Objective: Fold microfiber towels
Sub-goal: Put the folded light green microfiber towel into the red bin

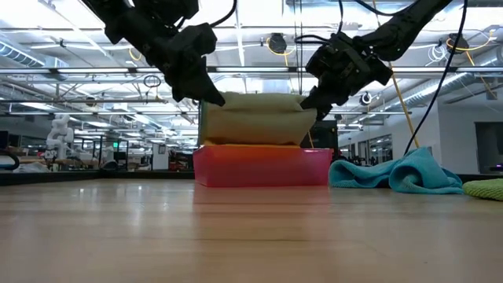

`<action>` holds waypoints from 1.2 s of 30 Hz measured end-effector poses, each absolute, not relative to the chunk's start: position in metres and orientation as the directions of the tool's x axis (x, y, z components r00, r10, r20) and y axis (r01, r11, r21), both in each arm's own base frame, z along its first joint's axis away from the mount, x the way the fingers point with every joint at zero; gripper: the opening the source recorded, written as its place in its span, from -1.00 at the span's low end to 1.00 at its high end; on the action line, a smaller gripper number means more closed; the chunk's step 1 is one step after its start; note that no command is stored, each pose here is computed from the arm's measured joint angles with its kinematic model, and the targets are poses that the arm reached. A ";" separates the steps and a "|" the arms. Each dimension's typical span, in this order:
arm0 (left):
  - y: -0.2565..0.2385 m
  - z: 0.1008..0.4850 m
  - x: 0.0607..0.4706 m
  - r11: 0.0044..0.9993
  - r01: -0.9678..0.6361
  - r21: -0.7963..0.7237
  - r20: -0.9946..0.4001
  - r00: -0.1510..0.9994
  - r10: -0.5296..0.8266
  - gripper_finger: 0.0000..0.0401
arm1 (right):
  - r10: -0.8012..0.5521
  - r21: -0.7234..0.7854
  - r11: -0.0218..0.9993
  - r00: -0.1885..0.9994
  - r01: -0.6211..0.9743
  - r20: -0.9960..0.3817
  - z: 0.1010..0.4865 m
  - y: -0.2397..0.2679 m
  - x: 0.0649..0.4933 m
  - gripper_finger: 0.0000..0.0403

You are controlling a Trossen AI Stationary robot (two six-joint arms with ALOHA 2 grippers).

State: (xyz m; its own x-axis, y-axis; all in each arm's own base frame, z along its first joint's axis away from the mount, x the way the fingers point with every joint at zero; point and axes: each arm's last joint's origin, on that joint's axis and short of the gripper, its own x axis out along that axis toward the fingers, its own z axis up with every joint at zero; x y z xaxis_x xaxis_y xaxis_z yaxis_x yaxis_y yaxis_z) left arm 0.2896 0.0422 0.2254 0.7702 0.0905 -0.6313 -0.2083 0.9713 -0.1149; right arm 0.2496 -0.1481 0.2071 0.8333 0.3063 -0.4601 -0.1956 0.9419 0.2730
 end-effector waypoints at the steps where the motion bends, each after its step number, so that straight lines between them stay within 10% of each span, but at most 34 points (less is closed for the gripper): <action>1: 0.044 0.225 0.289 0.972 -0.210 -0.104 -0.632 0.769 0.098 -0.92 | 0.300 0.269 0.944 0.842 -0.193 -0.449 0.209 -0.149 0.251 -0.90; 36: 0.096 0.212 0.285 0.966 -0.241 -0.095 -0.648 0.752 0.124 -0.92 | -0.039 0.195 0.966 0.839 0.171 -0.543 0.215 -0.180 0.258 -0.90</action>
